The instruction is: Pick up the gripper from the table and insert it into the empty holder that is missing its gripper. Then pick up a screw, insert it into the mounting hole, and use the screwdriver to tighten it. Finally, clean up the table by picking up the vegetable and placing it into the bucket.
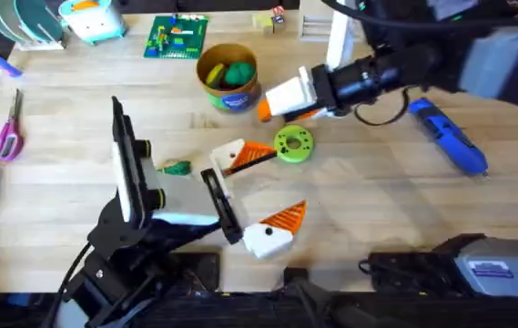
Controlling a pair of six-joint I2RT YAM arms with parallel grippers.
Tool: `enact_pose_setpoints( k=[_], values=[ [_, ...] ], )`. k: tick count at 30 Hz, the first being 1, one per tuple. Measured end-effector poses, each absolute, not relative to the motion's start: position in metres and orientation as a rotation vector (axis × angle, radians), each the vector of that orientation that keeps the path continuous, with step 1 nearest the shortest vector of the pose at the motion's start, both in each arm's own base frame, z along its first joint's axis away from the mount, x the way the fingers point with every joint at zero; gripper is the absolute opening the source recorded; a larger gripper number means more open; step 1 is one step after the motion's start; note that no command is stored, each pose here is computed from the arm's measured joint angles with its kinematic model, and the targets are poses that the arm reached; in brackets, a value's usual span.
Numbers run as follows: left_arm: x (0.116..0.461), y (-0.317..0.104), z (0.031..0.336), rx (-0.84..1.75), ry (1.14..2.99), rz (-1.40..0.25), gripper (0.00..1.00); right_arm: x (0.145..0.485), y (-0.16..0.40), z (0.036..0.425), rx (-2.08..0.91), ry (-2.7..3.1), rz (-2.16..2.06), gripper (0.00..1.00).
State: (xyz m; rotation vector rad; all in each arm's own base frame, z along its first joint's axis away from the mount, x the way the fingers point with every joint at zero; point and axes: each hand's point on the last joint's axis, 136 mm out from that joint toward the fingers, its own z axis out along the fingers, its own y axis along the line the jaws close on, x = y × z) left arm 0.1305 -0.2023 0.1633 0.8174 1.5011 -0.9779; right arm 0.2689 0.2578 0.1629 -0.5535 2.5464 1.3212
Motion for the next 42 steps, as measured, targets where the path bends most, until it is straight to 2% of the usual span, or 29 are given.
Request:
enact_pose_setpoints(
  k=[8,15,20,24,30,33,37,42],
  values=[
    [0.131,-0.202,0.163,0.817,1.501,-0.978,0.993,0.280,0.219,0.170,-0.705,2.495,0.820,0.993],
    [0.131,-0.202,0.163,0.817,1.501,-0.978,0.993,0.276,0.198,0.137,-0.783,2.595,0.614,0.993],
    [0.131,-0.202,0.163,0.817,1.501,-0.978,0.992,0.260,0.199,0.105,-0.868,2.620,0.529,0.993],
    [0.131,-0.202,0.163,0.817,1.501,-0.978,0.993,0.256,0.212,0.090,-0.939,2.559,0.482,0.867],
    [0.131,-0.202,0.163,0.817,1.501,-0.978,0.991,0.259,0.229,0.091,-0.992,2.476,0.440,0.839],
    [0.131,-0.202,0.163,0.817,1.501,-0.978,0.993,0.261,0.234,0.083,-1.007,2.476,0.426,0.753],
    [0.131,-0.202,0.163,0.817,1.501,-0.978,0.993,0.262,0.234,0.066,-1.018,2.516,0.406,0.568],
    [0.131,-0.202,0.163,0.817,1.501,-0.978,0.993,0.263,0.234,0.061,-1.021,2.526,0.394,0.518]
  ],
)
